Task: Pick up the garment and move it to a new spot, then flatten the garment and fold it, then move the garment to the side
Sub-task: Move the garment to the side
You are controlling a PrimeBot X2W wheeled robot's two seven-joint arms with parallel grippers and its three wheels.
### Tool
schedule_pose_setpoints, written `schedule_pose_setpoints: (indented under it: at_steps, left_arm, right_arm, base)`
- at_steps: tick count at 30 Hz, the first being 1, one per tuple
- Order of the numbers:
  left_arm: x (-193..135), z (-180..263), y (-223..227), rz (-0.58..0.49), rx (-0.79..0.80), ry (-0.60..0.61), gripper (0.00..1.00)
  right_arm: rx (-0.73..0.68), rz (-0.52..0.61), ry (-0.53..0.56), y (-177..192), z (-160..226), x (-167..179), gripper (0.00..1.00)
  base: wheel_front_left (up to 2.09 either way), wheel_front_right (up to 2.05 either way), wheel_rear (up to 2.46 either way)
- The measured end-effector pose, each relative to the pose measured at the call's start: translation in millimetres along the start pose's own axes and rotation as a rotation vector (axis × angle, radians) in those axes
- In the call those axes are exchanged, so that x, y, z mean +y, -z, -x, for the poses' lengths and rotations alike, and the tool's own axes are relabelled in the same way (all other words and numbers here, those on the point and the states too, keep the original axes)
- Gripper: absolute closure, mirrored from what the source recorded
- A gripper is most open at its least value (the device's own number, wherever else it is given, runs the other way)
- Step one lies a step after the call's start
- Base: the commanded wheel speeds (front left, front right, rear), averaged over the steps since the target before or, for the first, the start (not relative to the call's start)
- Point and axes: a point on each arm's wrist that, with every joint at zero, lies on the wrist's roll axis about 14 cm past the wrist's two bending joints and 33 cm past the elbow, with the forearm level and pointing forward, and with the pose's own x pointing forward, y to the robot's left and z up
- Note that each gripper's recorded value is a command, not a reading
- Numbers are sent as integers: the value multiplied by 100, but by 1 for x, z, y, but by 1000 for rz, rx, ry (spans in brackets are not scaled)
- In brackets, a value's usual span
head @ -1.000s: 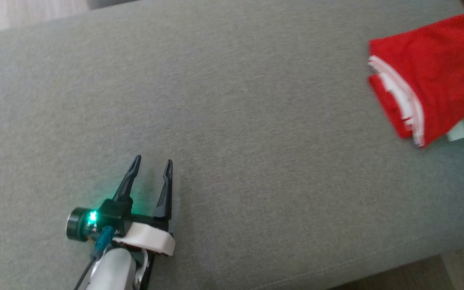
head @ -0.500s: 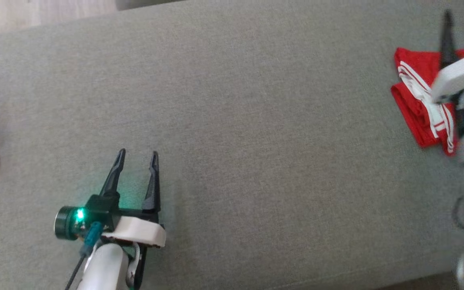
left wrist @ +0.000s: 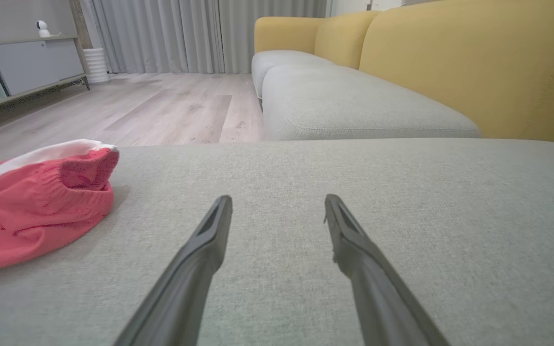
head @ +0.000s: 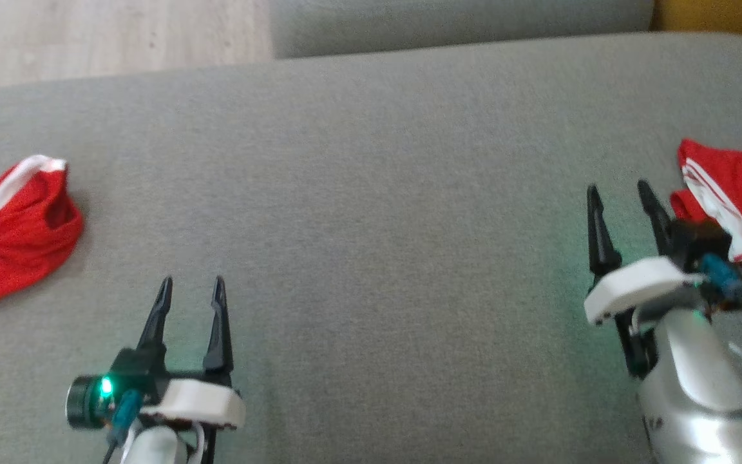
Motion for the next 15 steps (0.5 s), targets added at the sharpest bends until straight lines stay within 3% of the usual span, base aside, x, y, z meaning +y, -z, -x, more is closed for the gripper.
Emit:
schedule_pose_setpoints:
  at_steps: [15]
  left_arm:
    - [32,55,-3,14,-25,-122,0]
  right_arm:
    - [48,-76,-122,28,56,51,0]
  base:
    - [0,0,0]
